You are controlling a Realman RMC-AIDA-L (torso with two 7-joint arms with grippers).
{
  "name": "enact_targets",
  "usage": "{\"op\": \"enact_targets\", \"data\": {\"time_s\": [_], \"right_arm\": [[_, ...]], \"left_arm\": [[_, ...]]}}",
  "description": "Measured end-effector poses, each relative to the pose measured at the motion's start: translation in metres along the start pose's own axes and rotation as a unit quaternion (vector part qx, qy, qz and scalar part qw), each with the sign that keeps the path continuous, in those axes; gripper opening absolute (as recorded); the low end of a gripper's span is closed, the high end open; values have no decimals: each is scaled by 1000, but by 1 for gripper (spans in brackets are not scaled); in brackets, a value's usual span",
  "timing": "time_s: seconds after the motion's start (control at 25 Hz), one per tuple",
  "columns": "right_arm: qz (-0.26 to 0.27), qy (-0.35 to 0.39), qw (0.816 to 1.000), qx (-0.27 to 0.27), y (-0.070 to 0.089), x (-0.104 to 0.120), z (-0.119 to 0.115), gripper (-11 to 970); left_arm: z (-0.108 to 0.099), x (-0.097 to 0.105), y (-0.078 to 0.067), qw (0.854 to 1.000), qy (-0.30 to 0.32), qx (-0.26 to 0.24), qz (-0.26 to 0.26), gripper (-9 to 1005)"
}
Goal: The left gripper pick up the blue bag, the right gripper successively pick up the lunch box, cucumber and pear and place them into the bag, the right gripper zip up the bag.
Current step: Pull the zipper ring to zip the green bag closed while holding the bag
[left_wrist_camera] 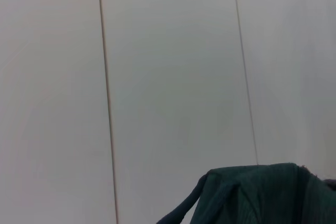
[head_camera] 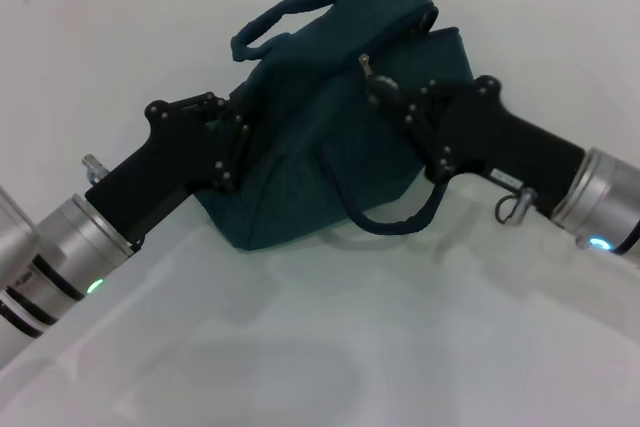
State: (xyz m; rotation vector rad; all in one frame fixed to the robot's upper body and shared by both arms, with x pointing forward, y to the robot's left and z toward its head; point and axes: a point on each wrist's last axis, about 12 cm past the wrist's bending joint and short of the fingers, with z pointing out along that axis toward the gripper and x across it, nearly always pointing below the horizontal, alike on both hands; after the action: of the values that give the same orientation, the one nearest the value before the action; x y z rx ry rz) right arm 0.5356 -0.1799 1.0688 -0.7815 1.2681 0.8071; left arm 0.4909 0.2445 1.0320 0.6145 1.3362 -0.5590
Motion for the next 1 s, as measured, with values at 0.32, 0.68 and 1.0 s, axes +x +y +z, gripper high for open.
{"op": "enact_targets", "data": {"time_s": [0.32, 0.68, 1.0], "right_arm": [[-51, -26, 996, 68, -9, -2, -16, 31], [-104, -34, 986, 124, -19, -4, -27, 35], [-132, -49, 977, 161, -28, -10, -39, 34]], "left_arm": [[-1, 0, 1, 1000, 1, 2, 0, 29], [-3, -2, 1, 1000, -4, 8, 2, 28], [-11, -9, -1, 999, -30, 31, -14, 27]]}}
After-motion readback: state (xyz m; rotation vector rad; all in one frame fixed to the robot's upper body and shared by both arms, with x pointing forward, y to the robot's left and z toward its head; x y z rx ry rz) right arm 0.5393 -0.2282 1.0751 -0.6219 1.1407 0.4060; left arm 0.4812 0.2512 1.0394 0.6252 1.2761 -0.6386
